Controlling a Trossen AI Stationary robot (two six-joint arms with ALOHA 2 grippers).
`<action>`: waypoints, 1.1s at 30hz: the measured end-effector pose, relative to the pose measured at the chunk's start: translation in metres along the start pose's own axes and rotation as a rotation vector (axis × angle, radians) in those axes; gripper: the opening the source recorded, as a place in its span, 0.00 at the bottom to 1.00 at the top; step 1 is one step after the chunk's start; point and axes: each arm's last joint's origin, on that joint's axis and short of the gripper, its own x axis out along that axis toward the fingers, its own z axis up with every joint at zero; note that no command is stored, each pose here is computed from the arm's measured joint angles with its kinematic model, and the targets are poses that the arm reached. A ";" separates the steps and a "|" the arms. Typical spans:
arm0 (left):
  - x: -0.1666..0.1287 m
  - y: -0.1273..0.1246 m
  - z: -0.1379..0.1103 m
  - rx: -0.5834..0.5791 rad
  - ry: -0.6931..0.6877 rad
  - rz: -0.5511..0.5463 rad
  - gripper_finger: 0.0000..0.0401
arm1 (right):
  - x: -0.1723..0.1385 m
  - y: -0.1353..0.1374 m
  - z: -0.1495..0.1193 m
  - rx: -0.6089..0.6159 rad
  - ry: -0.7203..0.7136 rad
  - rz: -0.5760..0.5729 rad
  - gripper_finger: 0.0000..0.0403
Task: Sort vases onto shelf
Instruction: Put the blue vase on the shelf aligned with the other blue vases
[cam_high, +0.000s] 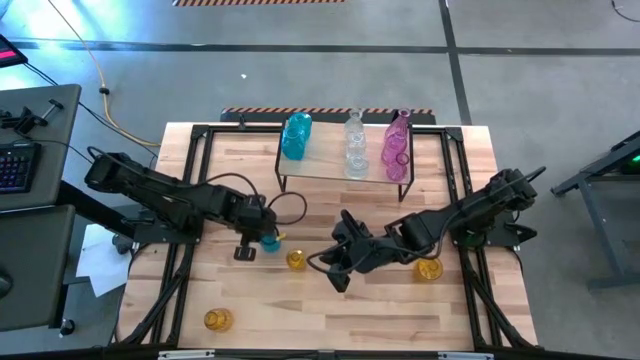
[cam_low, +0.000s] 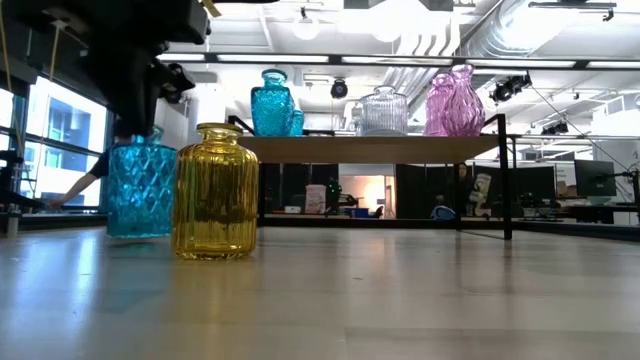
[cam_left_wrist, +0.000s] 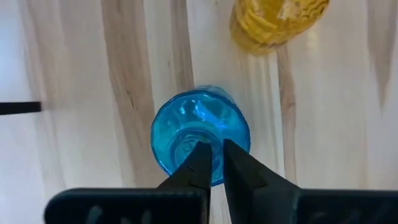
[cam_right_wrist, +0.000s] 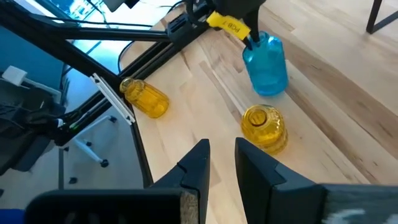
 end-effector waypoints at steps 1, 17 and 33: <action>-0.001 0.000 0.000 0.000 0.001 0.002 0.03 | 0.000 0.000 0.000 0.000 0.005 0.004 0.14; -0.060 0.018 0.028 -0.055 -0.088 0.096 0.03 | -0.016 -0.008 0.001 0.026 0.060 -0.050 0.14; -0.143 0.082 0.053 -0.103 -0.266 0.272 0.03 | -0.038 -0.019 0.008 0.013 0.072 -0.099 0.14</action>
